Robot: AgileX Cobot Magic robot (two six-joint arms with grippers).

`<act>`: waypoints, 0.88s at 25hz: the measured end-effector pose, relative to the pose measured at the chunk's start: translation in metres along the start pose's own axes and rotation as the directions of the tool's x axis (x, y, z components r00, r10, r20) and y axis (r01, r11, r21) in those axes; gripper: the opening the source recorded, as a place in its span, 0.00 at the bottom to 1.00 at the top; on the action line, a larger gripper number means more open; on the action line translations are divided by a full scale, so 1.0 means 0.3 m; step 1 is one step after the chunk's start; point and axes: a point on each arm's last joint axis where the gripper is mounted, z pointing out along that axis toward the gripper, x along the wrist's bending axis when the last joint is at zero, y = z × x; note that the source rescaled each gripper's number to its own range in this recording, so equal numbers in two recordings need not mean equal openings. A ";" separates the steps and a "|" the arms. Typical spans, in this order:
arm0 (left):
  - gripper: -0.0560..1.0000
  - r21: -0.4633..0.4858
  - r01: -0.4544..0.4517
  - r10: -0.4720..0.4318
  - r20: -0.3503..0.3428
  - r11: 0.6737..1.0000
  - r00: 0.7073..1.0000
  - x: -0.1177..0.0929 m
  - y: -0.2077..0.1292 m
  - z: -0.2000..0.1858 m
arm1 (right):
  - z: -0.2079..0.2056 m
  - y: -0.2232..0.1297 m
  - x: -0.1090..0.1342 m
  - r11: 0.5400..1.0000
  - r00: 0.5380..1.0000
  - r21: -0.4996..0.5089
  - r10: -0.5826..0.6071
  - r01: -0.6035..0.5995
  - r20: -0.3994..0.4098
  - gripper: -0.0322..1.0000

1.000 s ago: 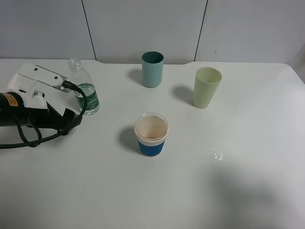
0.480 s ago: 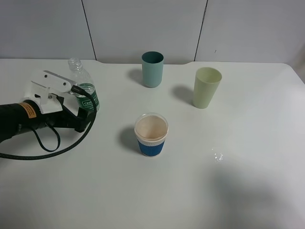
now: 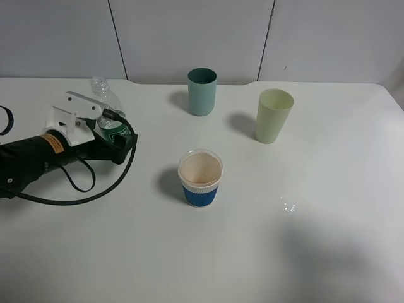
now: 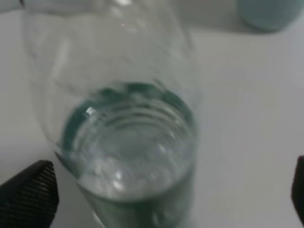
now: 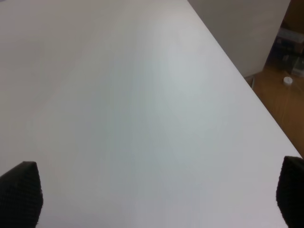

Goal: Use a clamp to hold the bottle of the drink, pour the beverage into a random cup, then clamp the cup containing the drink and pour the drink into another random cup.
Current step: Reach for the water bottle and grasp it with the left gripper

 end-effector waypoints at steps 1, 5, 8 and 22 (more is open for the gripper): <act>1.00 -0.012 0.002 -0.002 -0.005 1.000 1.000 0.006 0.003 0.010 | 0.000 0.000 0.000 1.000 1.000 0.000 0.000 0.000 0.000 0.95; 1.00 -0.035 0.006 -0.007 -0.014 0.999 1.000 0.017 0.005 0.026 | 0.000 0.000 0.000 1.000 1.000 0.000 0.000 0.000 0.000 0.95; 1.00 -0.070 0.010 -0.012 -0.020 0.998 1.000 0.025 0.005 0.036 | 0.000 0.000 0.000 1.000 1.000 0.000 0.000 0.000 0.000 0.95; 1.00 -0.166 -0.004 0.009 0.029 0.986 1.000 0.019 -0.001 0.118 | 0.000 0.000 0.000 1.000 1.000 0.000 0.000 0.000 0.000 0.95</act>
